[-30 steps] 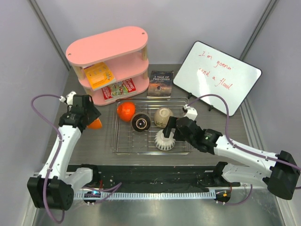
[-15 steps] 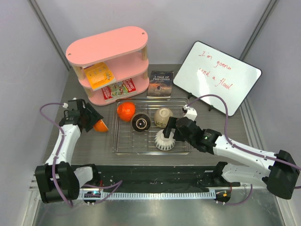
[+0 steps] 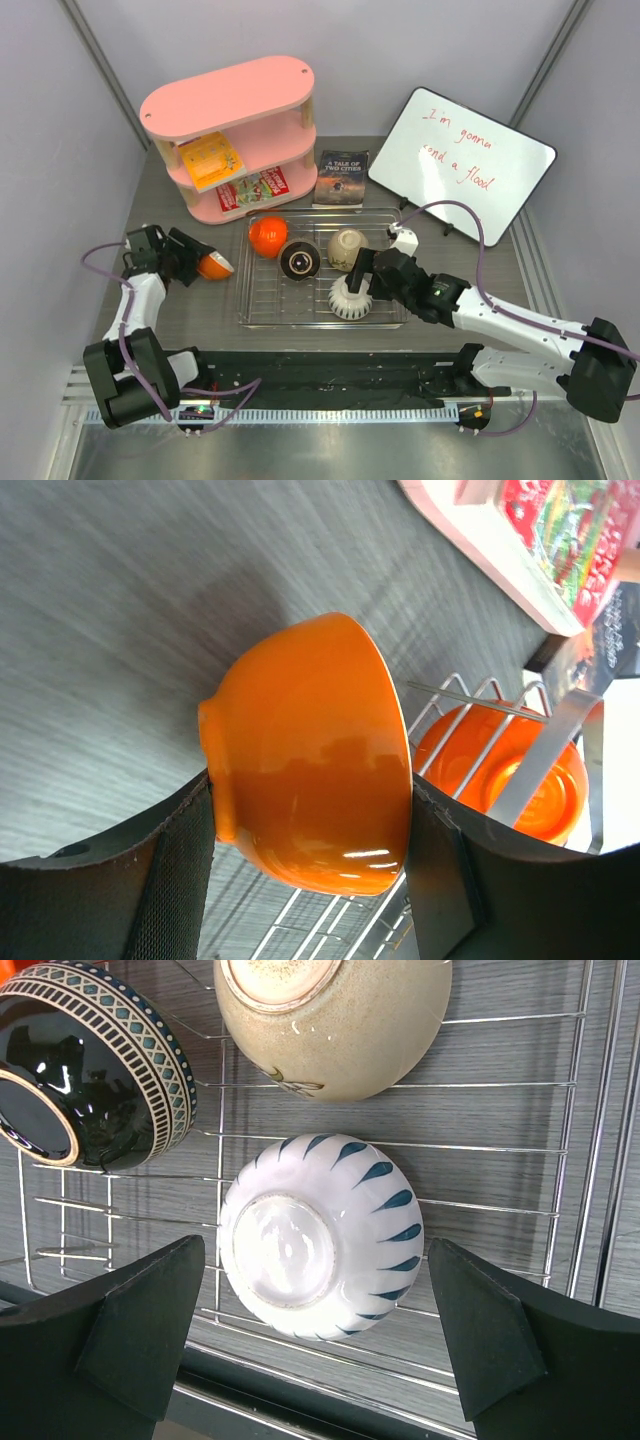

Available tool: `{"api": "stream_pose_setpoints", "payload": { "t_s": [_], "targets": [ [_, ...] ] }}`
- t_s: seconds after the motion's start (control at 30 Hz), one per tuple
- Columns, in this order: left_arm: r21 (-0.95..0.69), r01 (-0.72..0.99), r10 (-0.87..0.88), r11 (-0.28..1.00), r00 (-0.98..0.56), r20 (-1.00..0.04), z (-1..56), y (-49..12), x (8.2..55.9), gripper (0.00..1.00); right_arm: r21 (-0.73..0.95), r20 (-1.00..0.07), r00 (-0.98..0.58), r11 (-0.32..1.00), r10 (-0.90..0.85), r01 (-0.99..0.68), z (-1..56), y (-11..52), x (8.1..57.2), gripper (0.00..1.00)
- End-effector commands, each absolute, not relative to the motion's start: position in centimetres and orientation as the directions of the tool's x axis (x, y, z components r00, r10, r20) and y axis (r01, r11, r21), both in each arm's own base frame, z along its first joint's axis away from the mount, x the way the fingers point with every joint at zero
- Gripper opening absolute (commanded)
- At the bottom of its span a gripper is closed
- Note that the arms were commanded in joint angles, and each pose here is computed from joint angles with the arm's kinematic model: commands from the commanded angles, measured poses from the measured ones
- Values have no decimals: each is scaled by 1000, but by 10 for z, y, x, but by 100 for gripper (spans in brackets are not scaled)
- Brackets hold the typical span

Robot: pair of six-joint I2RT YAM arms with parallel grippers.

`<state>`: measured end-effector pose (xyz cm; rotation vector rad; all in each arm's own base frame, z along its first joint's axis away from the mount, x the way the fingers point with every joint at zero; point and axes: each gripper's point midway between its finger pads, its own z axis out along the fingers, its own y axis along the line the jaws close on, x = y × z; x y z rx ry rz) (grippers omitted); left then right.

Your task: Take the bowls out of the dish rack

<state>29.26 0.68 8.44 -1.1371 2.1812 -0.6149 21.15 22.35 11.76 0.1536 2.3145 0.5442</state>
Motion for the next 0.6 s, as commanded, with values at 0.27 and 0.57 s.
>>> {"api": "stream_pose_setpoints", "payload": {
  "t_s": [0.27,0.57],
  "targets": [
    [-636,-594,-863,492,-432,-263,74,10,291,0,448,-650,-708,892,276,-63,122,232,218,100],
    [-551,-686,-876,475,-427,-224,48,16,274,5,452,-649,-706,890,283,-60,122,231,217,100]
  ]
}}
